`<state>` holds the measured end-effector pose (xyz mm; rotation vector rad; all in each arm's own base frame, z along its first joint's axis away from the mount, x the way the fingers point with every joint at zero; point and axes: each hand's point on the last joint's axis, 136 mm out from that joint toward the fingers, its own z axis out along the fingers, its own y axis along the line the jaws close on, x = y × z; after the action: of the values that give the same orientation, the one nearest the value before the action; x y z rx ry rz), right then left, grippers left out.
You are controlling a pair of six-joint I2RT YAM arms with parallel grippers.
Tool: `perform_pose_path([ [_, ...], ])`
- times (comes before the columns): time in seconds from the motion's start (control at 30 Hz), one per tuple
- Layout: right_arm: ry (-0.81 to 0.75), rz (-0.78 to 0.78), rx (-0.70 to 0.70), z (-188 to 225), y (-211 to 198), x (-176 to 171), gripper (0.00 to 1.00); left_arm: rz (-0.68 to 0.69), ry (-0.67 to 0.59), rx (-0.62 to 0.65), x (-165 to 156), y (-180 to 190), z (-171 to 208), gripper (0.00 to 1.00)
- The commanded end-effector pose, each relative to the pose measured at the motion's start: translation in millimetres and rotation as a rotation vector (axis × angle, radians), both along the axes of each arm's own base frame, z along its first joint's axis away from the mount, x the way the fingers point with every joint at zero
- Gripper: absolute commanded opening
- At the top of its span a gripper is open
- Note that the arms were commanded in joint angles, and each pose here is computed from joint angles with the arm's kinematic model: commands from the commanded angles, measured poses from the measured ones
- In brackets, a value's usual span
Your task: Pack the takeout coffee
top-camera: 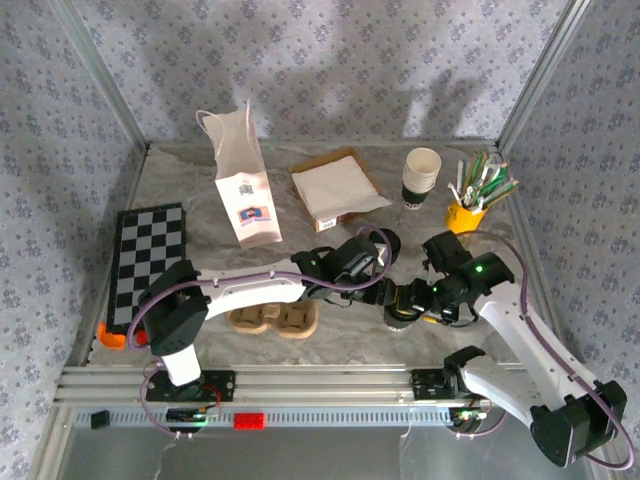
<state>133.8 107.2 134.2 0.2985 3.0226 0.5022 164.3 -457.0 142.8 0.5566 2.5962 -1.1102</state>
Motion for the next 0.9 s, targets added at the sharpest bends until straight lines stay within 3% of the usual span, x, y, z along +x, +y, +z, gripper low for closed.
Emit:
perform_pose_path([
  [0.0, 0.036, -0.009, -0.01, -9.1, 0.3, -5.1, 0.53, -0.018, 0.018, 0.011, -2.6, -4.4, -6.4, 0.33],
  [0.6, 0.084, 0.011, -0.061, -34.5, 1.0, -13.2, 0.5, 0.084, 0.15, 0.135, -10.0, 31.9, -61.2, 0.25],
  [0.87, 0.03, 0.021, -0.033, -6.7, 5.7, -4.5, 0.51, 0.079, 0.161, 0.15, -11.8, 33.5, -64.4, 0.24],
])
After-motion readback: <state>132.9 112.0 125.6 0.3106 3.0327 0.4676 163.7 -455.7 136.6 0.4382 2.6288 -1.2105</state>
